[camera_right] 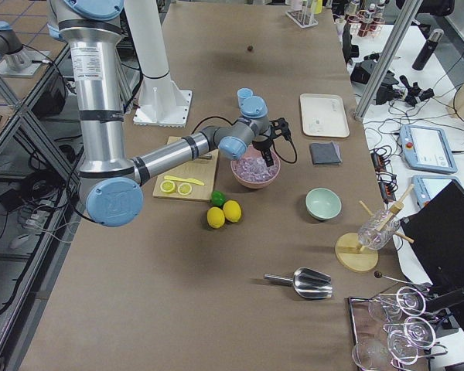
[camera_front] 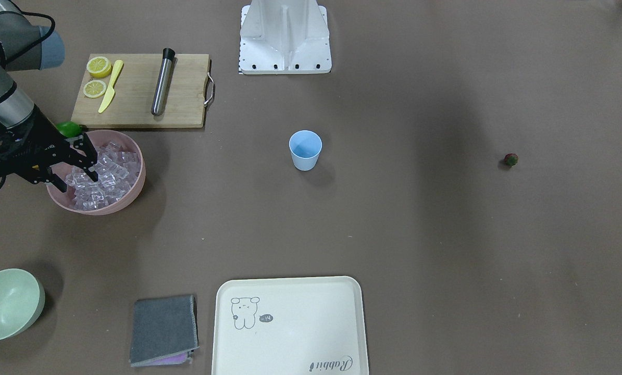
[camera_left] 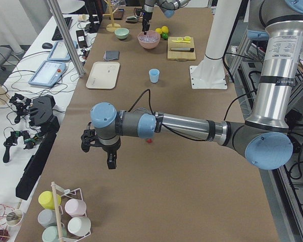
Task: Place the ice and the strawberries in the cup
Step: 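Lower the right gripper into the bowl and grasp an ice cube, then lift the ice cube and carry it to the light-blue cup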
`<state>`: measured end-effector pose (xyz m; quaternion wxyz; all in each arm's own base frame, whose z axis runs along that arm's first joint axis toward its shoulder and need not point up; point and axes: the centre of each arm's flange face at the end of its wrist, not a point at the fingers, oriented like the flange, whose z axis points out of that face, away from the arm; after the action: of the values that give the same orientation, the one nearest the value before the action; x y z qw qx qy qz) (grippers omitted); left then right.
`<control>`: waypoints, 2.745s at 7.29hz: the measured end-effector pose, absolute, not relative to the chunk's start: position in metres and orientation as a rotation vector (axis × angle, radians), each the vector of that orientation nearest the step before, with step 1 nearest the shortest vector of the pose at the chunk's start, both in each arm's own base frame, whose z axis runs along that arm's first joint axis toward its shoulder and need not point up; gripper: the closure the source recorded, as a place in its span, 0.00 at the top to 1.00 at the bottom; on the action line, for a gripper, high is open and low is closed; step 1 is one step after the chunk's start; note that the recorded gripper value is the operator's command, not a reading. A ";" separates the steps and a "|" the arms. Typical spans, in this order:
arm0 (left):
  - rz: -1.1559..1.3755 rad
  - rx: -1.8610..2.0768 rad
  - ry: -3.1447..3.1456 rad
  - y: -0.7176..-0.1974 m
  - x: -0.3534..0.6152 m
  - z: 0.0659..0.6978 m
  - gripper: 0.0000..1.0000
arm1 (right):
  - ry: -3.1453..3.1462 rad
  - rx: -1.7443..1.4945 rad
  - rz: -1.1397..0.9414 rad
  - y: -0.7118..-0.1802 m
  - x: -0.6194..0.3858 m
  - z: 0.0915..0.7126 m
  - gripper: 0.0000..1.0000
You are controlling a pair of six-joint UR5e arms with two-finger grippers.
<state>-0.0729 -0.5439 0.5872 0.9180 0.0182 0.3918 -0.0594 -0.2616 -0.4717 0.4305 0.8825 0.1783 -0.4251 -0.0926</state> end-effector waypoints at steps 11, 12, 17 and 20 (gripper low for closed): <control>-0.124 0.023 0.805 -0.536 -0.072 0.597 0.98 | -0.862 0.338 -0.248 -0.452 -0.312 0.439 0.53; -0.122 0.028 0.805 -0.537 -0.072 0.598 0.98 | -0.854 0.340 -0.248 -0.453 -0.312 0.442 0.36; -0.110 0.052 0.806 -0.540 -0.072 0.611 0.98 | -0.849 0.351 -0.226 -0.458 -0.299 0.442 0.00; -0.111 0.050 0.805 -0.540 -0.072 0.612 0.98 | -0.902 0.379 -0.179 -0.475 -0.258 0.418 0.00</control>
<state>-0.0724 -0.5395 0.6122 0.9182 0.0243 0.3916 -0.0542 -0.2579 -0.4750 0.4177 0.8788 0.1819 -0.4328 -0.0860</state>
